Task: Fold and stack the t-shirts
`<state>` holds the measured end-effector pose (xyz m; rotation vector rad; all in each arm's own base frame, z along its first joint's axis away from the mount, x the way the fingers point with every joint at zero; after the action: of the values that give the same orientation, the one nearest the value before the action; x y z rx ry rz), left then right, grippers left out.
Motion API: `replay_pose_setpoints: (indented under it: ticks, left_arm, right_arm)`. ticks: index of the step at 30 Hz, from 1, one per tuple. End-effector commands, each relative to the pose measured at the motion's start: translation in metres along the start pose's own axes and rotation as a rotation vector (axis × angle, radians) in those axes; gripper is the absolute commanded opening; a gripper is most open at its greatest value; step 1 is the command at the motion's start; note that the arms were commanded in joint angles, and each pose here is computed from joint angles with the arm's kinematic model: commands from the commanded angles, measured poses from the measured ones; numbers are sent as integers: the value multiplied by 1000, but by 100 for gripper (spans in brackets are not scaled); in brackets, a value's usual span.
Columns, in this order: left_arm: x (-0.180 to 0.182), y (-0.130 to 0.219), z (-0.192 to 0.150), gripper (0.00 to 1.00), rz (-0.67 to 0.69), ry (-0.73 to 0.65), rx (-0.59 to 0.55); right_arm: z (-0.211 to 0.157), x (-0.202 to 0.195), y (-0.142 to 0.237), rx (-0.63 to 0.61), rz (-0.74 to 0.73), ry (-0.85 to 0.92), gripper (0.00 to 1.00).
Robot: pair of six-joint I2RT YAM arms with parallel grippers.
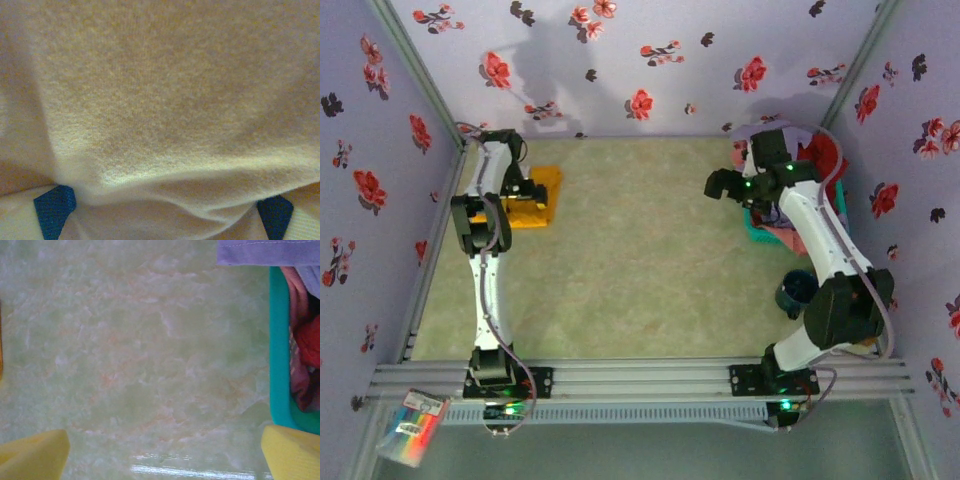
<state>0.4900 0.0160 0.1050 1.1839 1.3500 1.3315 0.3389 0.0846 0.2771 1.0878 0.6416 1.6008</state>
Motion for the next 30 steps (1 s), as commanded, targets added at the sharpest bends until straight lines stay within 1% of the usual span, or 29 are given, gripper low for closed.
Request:
replay_pose_setpoints:
  ticks: [1, 5, 7, 13, 15, 18, 21, 23, 26, 30]
  left_arm:
    - [30, -29, 24, 99, 96, -16, -62]
    - [42, -12, 38, 99, 84, 38, -150]
    - [46, -9, 44, 99, 82, 49, -188]
    - [48, 3, 47, 99, 91, 39, -227]
    - [47, 13, 45, 99, 89, 47, -242]
    - [39, 35, 35, 99, 29, 66, -270]
    - [29, 54, 21, 99, -27, 121, -300]
    - [24, 61, 13, 100, -32, 140, -330]
    - [21, 59, 2, 99, -35, 175, -349]
    - [22, 43, -6, 100, -38, 216, -323]
  right_arm:
    - [7, 2, 1, 22, 16, 10, 99]
    - [14, 4, -6, 38, 19, 6, 99]
    - [15, 5, -9, 44, 22, -2, 99]
    - [16, 9, -9, 33, 28, -14, 99]
    - [15, 10, -7, 30, 32, -11, 99]
    - [14, 12, -1, 17, 35, -6, 99]
    - [13, 15, 5, 4, 44, -4, 99]
    - [11, 17, 10, -6, 58, -8, 99]
    - [8, 18, 14, -18, 75, -13, 99]
    - [2, 17, 16, -19, 77, -13, 99]
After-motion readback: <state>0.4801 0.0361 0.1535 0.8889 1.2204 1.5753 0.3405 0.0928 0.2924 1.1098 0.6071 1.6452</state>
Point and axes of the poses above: each hand's point on the last joint's axis, 136 mm out from that joint toward the fingers, its own y axis back along the fingers, its own x axis along the line the jaws close on, z = x × y, the point moved 8 cm from there along y, back along the fingers, and after that the axes turned 7 degrees about y, right-handed, at the moved point
